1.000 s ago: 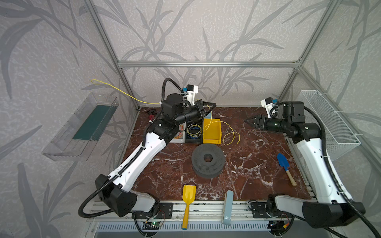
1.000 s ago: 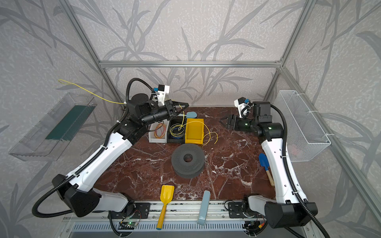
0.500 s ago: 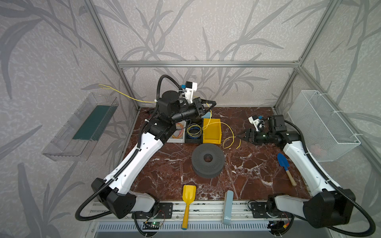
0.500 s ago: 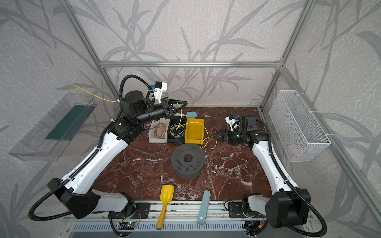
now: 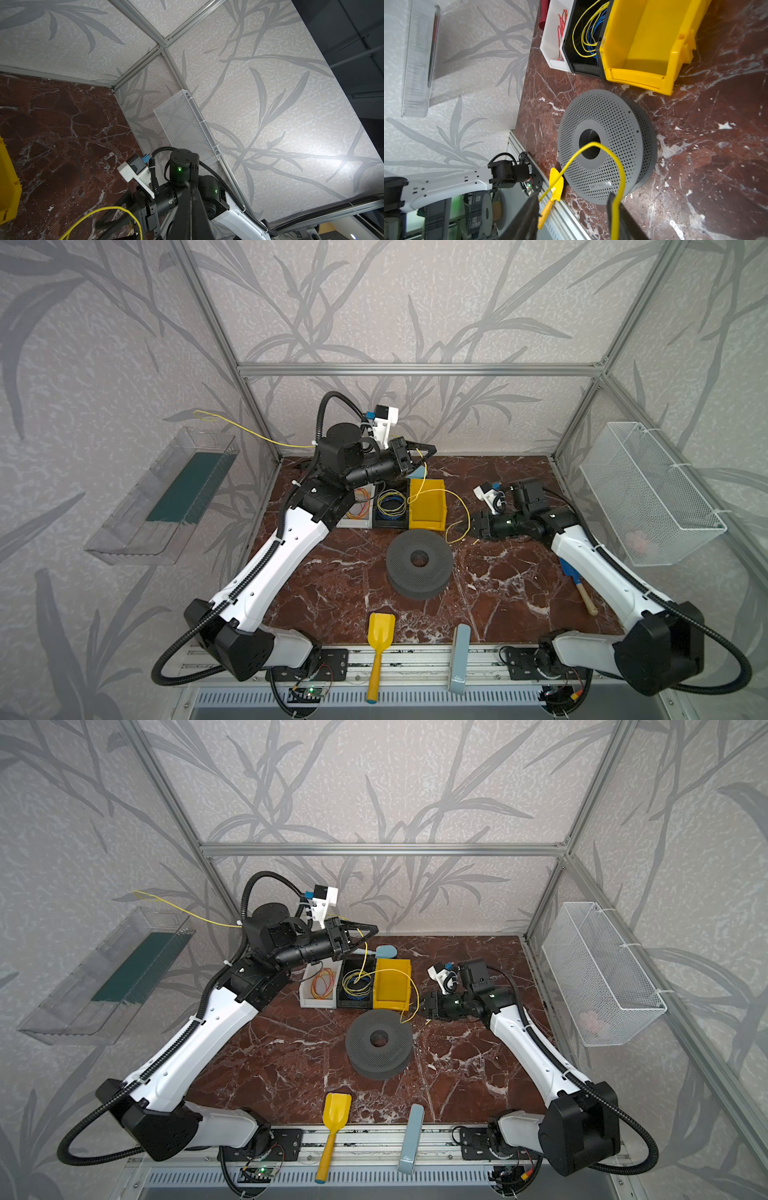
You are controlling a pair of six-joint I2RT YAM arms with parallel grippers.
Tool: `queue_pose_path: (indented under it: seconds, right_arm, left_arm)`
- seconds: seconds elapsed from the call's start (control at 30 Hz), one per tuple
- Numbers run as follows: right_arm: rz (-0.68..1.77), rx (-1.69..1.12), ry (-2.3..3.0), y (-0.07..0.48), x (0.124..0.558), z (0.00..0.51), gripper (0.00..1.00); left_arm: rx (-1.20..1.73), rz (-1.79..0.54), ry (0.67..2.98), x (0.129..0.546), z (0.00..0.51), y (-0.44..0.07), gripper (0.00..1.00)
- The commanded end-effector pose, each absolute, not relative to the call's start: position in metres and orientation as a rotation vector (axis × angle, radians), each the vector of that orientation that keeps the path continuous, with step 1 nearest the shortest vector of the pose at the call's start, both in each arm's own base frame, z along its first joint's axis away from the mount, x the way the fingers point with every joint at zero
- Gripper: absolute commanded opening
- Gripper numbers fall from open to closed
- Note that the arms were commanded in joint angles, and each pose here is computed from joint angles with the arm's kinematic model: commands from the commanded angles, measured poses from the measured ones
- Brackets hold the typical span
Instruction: Wrap the cables
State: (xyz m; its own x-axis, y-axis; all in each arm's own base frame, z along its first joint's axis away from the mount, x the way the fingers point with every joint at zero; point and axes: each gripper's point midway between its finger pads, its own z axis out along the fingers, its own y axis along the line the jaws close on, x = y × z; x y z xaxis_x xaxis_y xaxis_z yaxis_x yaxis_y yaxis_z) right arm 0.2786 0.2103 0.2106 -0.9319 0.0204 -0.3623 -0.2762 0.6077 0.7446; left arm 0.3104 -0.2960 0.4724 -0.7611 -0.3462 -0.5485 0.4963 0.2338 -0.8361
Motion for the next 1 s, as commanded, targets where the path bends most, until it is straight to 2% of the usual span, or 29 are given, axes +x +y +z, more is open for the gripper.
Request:
queue_pose_path:
  seconds: [0.0, 0.13, 0.3, 0.7, 0.97]
  right_arm:
    - [1.235, -0.178, 2.512, 0.212, 0.285, 0.202, 0.41]
    - [1.226, -0.171, 2.511, 0.210, 0.284, 0.202, 0.36]
    - [1.226, -0.170, 2.521, 0.209, 0.278, 0.201, 0.38]
    - [1.204, -0.153, 2.526, 0.205, 0.274, 0.203, 0.36]
    - [1.202, -0.146, 2.527, 0.204, 0.275, 0.204, 0.20]
  left_arm:
    - [0.171, -1.610, 1.782, 0.303, 0.490, -0.292, 0.00]
    - [0.166, -1.591, 1.788, 0.303, 0.488, -0.289, 0.00]
    - [0.155, -1.575, 1.790, 0.306, 0.487, -0.287, 0.00]
    - [0.131, -1.540, 1.822, 0.312, 0.472, -0.283, 0.00]
    - [0.128, -1.539, 1.823, 0.312, 0.471, -0.282, 0.00]
